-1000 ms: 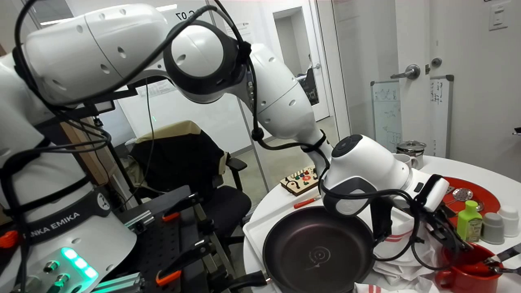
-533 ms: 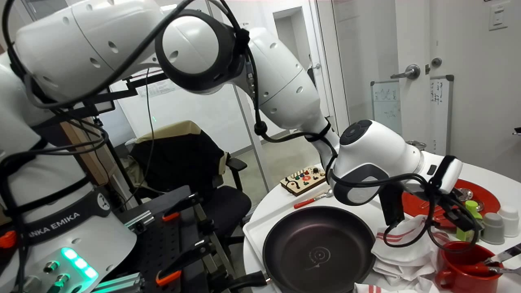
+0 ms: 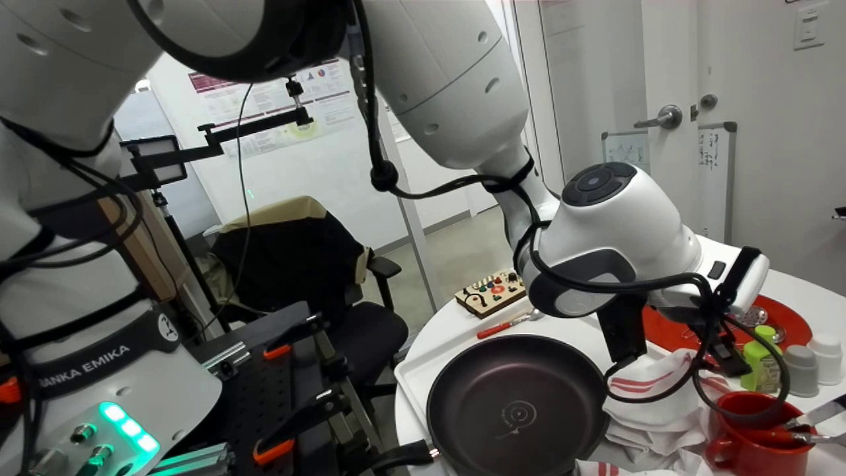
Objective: Put the fork and knife in the red cup and move it to the right
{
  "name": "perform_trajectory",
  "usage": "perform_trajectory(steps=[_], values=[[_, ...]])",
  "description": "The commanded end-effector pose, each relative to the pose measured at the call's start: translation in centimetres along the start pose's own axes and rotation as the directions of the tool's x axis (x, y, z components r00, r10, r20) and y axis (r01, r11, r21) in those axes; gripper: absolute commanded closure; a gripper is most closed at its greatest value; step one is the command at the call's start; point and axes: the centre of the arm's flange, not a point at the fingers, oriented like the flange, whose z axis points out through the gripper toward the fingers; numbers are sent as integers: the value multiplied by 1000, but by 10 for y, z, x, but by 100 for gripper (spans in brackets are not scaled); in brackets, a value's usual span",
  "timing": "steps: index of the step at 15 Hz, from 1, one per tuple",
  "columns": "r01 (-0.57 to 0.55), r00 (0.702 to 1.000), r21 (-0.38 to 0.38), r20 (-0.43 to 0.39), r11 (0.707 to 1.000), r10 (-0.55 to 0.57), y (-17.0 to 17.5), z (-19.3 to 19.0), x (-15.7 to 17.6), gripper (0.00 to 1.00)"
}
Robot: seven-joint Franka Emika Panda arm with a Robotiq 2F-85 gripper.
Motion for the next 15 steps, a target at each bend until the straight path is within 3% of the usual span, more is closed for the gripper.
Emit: perform_trajectory(steps=[1, 8, 15], values=[[23, 991, -21, 135, 1000, -20, 19, -33, -3, 0], [54, 969, -97, 247, 994, -28, 37, -54, 3, 0], [97, 926, -152, 375, 984, -34, 43, -55, 29, 0]])
